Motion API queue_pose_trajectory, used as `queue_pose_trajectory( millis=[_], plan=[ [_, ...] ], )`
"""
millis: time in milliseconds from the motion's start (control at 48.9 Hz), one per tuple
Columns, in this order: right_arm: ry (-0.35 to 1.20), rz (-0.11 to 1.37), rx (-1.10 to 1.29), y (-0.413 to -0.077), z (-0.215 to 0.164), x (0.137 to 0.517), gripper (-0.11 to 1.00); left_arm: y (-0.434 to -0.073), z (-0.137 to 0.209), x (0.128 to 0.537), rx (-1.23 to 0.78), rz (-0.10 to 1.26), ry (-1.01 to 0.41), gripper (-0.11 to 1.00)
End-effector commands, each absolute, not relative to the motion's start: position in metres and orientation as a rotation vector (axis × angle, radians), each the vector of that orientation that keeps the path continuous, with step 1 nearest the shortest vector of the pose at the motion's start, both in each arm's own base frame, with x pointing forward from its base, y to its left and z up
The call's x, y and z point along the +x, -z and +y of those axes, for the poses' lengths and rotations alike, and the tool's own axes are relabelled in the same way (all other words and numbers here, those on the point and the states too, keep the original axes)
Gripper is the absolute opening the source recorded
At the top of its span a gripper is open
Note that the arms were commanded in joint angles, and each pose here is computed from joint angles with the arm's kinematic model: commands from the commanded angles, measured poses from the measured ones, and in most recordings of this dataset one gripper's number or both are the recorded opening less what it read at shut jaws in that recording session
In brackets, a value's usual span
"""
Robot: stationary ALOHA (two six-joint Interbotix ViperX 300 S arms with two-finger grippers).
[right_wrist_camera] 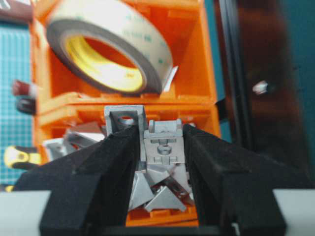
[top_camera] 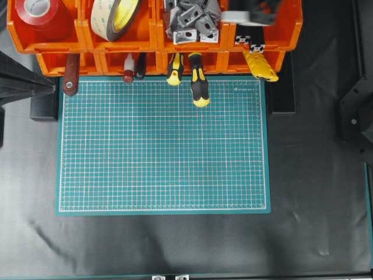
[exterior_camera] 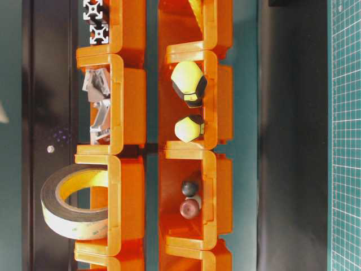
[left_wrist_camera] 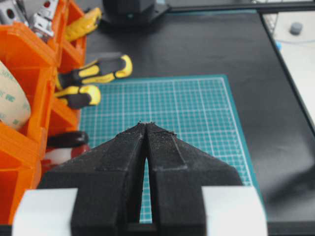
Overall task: Pick corner brachets from container rack with right arm.
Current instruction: 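Close the right gripper on grey corner brackets in the bin, then lift the brackets out and carry them over the green mat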
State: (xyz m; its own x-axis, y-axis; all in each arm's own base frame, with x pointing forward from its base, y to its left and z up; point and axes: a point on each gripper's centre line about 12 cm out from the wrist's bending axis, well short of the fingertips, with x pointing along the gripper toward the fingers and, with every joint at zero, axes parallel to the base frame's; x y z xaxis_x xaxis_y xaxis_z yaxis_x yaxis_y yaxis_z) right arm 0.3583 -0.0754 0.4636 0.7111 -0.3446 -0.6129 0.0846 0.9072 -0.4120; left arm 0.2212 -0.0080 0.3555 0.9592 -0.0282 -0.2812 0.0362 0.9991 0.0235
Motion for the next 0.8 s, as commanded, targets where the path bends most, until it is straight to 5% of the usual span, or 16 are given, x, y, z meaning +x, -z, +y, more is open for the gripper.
queue_pose_trajectory(
  millis=[0, 388, 777],
  plan=[
    [0.245, 0.673, -0.376, -0.489, -0.067, 0.341, 0.28, -0.364, -0.007, 0.221, 0.032, 0.265, 0.030, 0.00],
    [0.218, 0.651, -0.354, -0.478, -0.055, 0.341, 0.28, -0.362, -0.008, 0.220, 0.029, 0.288, 0.033, 0.00],
    [-0.044, 0.566, -0.267, -0.418, 0.044, 0.320, 0.28, -0.367, -0.016, 0.214, 0.028, 0.261, 0.072, 0.00]
  ],
)
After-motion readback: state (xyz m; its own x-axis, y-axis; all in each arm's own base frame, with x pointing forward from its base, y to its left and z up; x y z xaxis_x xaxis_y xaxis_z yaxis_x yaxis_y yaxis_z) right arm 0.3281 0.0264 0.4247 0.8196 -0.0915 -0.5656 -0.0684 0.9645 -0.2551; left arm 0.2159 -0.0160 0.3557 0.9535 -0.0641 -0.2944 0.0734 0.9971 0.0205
